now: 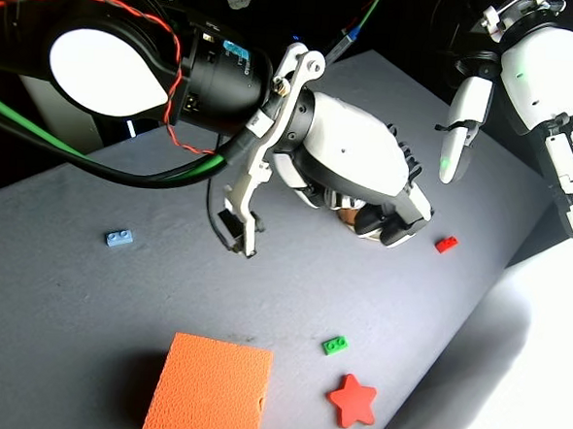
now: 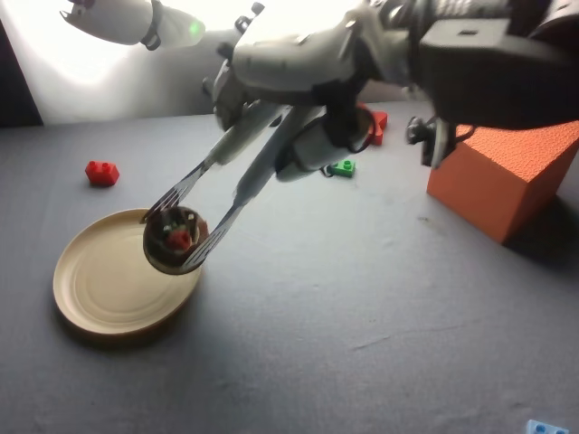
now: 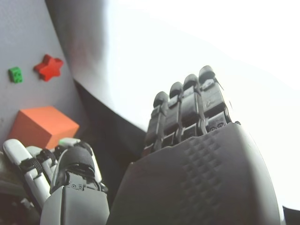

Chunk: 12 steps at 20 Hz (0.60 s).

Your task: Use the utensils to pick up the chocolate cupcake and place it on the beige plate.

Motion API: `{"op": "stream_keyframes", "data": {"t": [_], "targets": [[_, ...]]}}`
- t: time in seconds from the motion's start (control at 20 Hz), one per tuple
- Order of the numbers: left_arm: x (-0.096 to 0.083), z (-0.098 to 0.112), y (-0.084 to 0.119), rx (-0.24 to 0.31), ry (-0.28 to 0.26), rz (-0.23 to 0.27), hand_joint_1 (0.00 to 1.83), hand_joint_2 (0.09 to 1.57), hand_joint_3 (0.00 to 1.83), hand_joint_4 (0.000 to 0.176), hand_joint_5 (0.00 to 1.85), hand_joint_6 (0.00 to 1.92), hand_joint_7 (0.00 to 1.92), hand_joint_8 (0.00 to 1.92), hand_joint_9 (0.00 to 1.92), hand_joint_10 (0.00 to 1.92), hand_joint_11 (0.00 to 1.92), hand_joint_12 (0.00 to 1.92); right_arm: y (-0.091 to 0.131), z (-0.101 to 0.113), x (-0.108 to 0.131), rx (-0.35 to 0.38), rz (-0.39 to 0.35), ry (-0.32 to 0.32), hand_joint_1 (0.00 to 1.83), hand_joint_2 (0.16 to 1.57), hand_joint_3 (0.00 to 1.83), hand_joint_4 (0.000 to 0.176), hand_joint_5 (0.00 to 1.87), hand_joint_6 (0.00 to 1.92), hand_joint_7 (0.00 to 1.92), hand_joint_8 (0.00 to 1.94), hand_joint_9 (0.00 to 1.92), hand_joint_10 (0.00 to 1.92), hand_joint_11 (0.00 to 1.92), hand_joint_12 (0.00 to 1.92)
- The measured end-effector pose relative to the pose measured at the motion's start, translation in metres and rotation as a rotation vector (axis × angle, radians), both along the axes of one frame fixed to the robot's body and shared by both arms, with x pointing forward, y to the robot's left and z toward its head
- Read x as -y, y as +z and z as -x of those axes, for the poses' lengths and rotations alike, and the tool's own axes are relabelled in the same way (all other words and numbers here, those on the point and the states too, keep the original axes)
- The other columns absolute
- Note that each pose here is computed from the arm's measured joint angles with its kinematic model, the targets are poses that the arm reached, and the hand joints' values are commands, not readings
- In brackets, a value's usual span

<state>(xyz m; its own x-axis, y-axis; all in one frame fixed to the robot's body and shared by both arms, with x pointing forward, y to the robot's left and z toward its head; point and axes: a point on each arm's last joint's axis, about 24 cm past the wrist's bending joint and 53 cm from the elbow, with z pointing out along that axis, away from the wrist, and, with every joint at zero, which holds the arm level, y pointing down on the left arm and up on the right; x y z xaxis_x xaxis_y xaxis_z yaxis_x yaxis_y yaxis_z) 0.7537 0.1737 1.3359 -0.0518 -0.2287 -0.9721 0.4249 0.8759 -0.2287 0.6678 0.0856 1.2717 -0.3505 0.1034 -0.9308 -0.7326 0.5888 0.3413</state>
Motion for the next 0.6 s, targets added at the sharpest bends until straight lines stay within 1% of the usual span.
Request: {"op": "stream_keyframes", "data": {"t": [0.05,0.15,0.2,0.25,0.35,0.45,0.5,0.55,0.6], "targets": [[0.0,0.0,0.0,0.0,0.002,0.0,0.0,1.12,0.0,0.0,0.04,0.0,0.02,0.0,0.0,0.0,0.0,0.0,-0.002,0.001,-0.003,-0.006,0.0,0.004,1.36,1.18,0.0,0.0,0.78,1.14,0.93,1.16,0.75,1.41,0.35,1.39],[-0.001,-0.001,0.0,0.0,0.005,0.0,0.0,1.12,0.0,0.0,0.03,0.0,0.01,0.0,0.0,0.0,0.0,0.0,-0.004,0.0,-0.01,-0.012,0.0,0.009,1.36,1.16,0.0,0.0,0.8,1.12,0.97,1.1,0.77,1.39,0.39,1.4],[-0.001,0.0,0.0,0.0,0.004,0.0,0.0,1.12,0.0,0.0,0.03,0.0,0.01,0.0,0.0,0.0,0.0,0.0,-0.003,-0.001,-0.012,-0.01,-0.003,0.01,1.36,1.17,0.0,0.0,0.8,1.13,0.96,1.11,0.75,1.41,0.38,1.4],[0.0,0.0,0.0,0.0,0.003,0.0,0.0,1.12,0.0,0.0,0.02,0.0,0.01,0.0,0.0,0.0,0.0,0.0,-0.003,-0.003,-0.013,-0.006,-0.008,0.009,1.36,1.18,0.0,0.0,0.74,1.18,0.95,1.14,0.73,1.43,0.35,1.4],[-0.001,0.0,0.0,0.0,0.004,0.0,0.0,1.12,0.0,0.0,0.03,0.0,0.01,0.0,0.0,0.0,0.0,0.0,-0.004,-0.005,-0.016,-0.003,-0.011,0.008,1.35,1.19,0.0,0.0,0.72,1.21,0.93,1.16,0.72,1.45,0.34,1.42],[-0.001,0.0,0.0,0.0,0.003,0.0,0.0,1.12,0.0,0.0,0.01,0.0,0.0,0.0,0.0,0.0,0.0,0.0,-0.008,-0.007,-0.021,-0.01,-0.007,0.01,1.36,1.17,0.0,0.0,0.8,1.14,0.95,1.13,0.74,1.42,0.34,1.42],[-0.001,0.0,0.0,0.0,0.003,0.0,0.0,1.12,0.0,0.0,0.02,0.01,0.0,0.0,0.0,0.0,0.0,0.0,-0.01,-0.009,-0.024,-0.027,-0.016,0.007,1.36,1.17,0.0,0.0,0.8,1.14,0.94,1.15,0.73,1.42,0.33,1.41],[-0.001,0.0,0.0,0.0,0.004,0.0,0.0,1.12,0.0,0.0,0.03,0.01,0.01,0.01,0.0,0.0,0.0,0.0,-0.011,-0.01,-0.027,-0.044,-0.023,0.004,1.35,1.19,0.0,0.0,0.77,1.19,0.91,1.19,0.7,1.45,0.29,1.43],[-0.001,0.0,0.0,0.0,0.004,0.0,0.0,1.11,0.0,0.0,0.03,0.01,0.01,0.0,0.0,0.0,0.0,0.0,-0.013,-0.012,-0.029,-0.064,-0.033,0.0,1.36,1.18,0.0,0.0,0.78,1.17,0.93,1.16,0.73,1.42,0.31,1.4]]}}
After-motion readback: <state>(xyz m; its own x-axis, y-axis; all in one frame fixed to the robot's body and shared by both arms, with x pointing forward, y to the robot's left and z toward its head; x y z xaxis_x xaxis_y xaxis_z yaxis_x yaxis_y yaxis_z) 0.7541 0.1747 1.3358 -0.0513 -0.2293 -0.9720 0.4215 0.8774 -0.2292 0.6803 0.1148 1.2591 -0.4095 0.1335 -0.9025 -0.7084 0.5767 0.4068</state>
